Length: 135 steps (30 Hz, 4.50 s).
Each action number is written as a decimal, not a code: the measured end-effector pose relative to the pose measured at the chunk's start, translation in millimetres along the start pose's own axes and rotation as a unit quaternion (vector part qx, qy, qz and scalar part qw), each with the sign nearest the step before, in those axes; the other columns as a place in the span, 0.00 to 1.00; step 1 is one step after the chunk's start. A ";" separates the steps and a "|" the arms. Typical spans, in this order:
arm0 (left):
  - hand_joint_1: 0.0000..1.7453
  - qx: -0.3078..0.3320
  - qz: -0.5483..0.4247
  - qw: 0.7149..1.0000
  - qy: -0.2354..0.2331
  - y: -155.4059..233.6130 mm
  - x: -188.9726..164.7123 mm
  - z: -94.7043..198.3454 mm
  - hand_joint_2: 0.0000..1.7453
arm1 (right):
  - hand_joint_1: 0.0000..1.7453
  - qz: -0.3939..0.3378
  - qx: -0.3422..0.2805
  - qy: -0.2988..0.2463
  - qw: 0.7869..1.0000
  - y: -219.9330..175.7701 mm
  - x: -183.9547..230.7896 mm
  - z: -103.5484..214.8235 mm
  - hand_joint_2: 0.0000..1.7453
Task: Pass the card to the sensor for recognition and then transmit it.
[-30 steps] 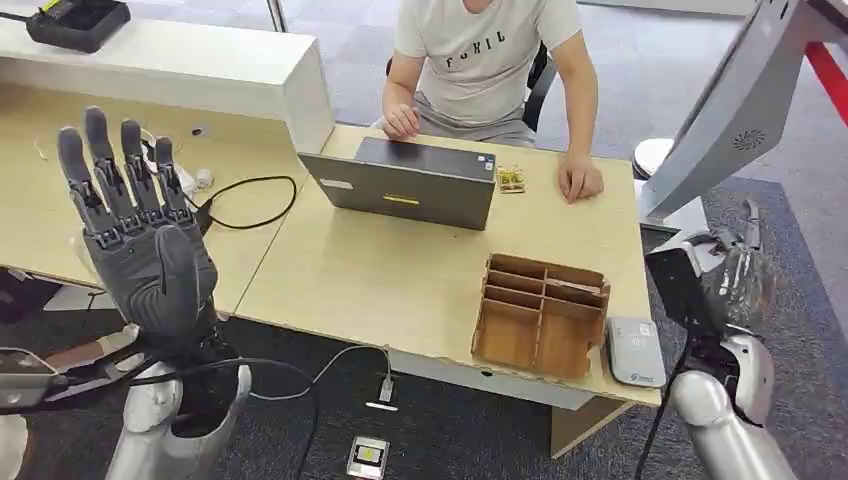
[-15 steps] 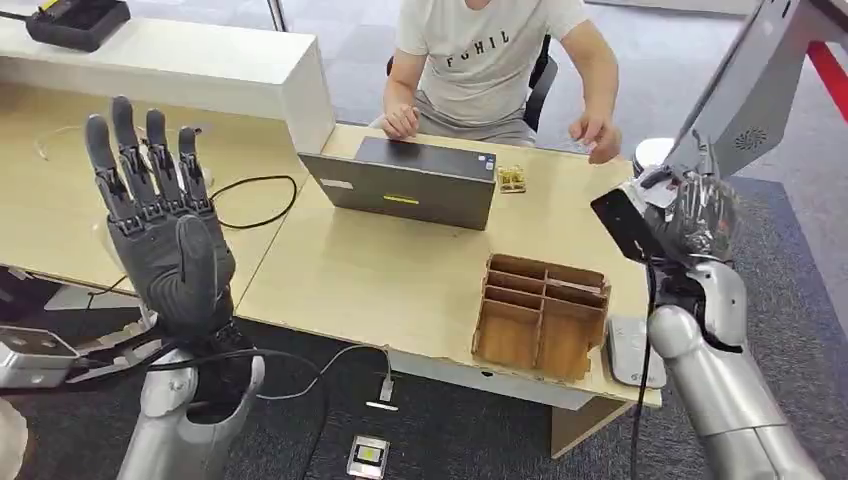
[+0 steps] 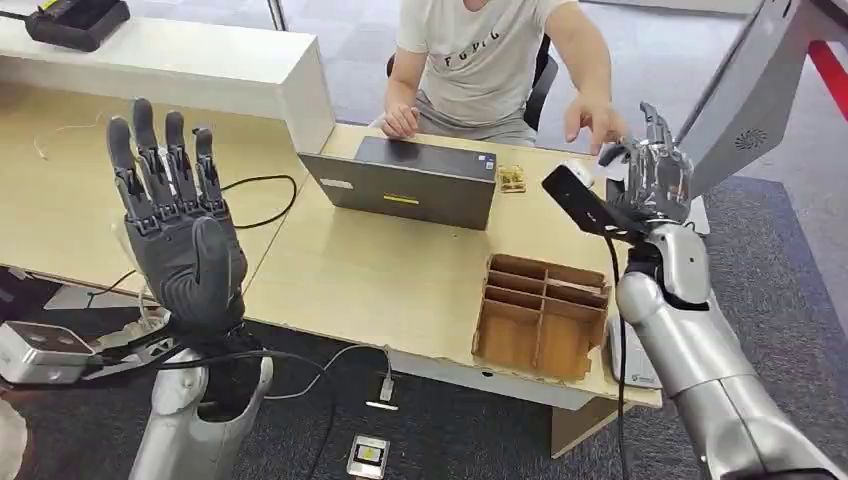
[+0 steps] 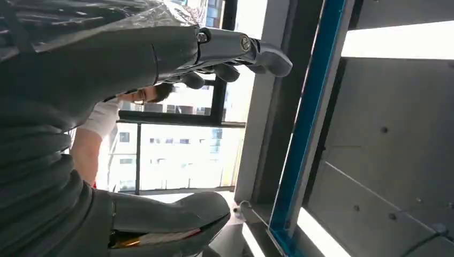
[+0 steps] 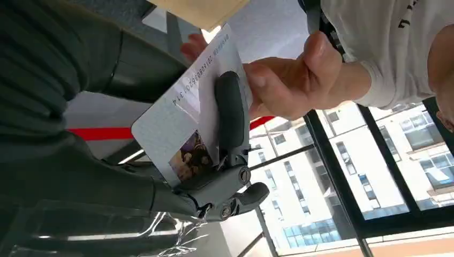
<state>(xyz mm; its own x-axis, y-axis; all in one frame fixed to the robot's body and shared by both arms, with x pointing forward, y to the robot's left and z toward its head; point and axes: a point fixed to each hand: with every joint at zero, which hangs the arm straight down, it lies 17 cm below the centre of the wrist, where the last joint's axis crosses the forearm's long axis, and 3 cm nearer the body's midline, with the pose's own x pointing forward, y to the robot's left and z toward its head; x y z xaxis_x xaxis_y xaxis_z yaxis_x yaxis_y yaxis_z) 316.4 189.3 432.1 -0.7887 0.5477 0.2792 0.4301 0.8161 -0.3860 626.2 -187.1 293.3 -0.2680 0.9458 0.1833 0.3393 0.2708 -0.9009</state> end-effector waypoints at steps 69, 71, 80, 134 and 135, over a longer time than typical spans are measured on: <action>0.00 0.069 -0.082 0.994 0.026 52.0 9.1 20.7 1.00 | 0.00 -0.106 0.022 -0.009 0.994 7.4 -0.1 158.5 1.00; 0.00 0.074 -0.092 0.993 0.024 53.8 11.3 19.4 1.00 | 0.00 -0.103 0.025 -0.013 0.994 11.4 5.0 169.8 1.00; 0.00 0.070 -0.096 0.993 0.017 49.5 18.0 16.3 1.00 | 0.00 -0.078 0.032 -0.020 0.996 18.6 9.8 181.5 1.00; 0.00 0.028 -0.062 0.997 -0.029 20.4 24.8 -3.0 1.00 | 0.00 -0.066 0.145 -0.034 0.987 119.7 26.4 163.5 1.00; 0.00 0.029 -0.063 0.997 -0.030 20.6 25.5 -3.5 1.00 | 0.00 -0.066 0.149 -0.031 0.986 123.3 25.6 165.0 1.00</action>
<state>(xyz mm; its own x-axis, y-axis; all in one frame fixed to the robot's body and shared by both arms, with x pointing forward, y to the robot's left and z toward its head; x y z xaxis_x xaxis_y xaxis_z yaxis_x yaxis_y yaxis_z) 306.7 220.8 434.3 -0.8605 0.4282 0.2762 0.3016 0.8649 -0.4013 512.4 -159.1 122.0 -0.3506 0.8904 0.2902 0.0202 0.3170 -0.9482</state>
